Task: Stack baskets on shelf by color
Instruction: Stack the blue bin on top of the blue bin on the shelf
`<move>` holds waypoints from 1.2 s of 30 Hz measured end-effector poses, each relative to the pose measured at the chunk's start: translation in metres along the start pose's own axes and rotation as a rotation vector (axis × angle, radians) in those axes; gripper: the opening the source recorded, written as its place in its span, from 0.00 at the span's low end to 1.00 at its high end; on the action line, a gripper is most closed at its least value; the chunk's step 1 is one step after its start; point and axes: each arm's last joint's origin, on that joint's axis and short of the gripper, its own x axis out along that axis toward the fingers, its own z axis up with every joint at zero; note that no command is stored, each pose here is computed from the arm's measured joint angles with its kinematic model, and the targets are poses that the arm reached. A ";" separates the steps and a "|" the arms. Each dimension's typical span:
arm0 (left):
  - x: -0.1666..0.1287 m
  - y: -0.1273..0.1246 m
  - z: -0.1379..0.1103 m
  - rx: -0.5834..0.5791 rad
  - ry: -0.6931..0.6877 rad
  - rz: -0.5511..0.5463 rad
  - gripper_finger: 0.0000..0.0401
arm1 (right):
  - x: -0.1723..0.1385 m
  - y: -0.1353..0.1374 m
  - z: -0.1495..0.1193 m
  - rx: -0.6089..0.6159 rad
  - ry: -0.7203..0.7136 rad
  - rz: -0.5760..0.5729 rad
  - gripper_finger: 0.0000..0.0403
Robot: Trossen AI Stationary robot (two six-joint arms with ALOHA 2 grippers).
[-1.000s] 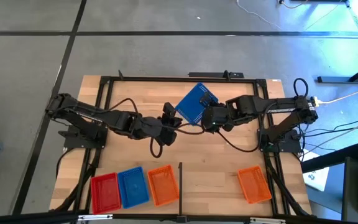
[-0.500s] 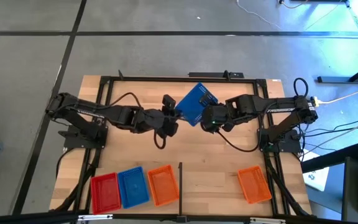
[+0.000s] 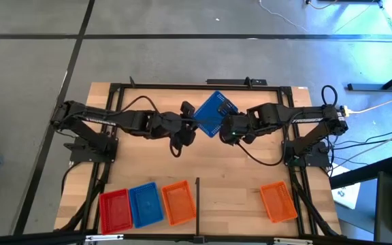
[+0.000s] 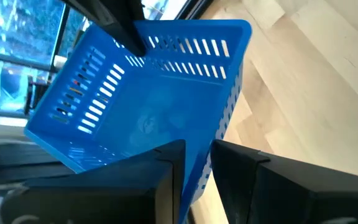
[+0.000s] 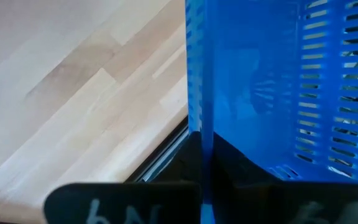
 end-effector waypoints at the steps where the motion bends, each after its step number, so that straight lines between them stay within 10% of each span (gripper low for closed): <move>1: 0.000 0.001 -0.001 -0.018 0.002 0.001 0.17 | 0.000 0.000 0.000 0.001 0.000 -0.004 0.00; 11: 0.001 -0.001 -0.003 -0.018 0.011 -0.024 0.02 | 0.000 -0.002 0.001 0.005 0.000 -0.018 0.00; 36: 0.000 -0.009 -0.008 -0.178 0.039 -0.129 0.00 | -0.006 -0.012 0.016 0.046 -0.110 -0.148 0.30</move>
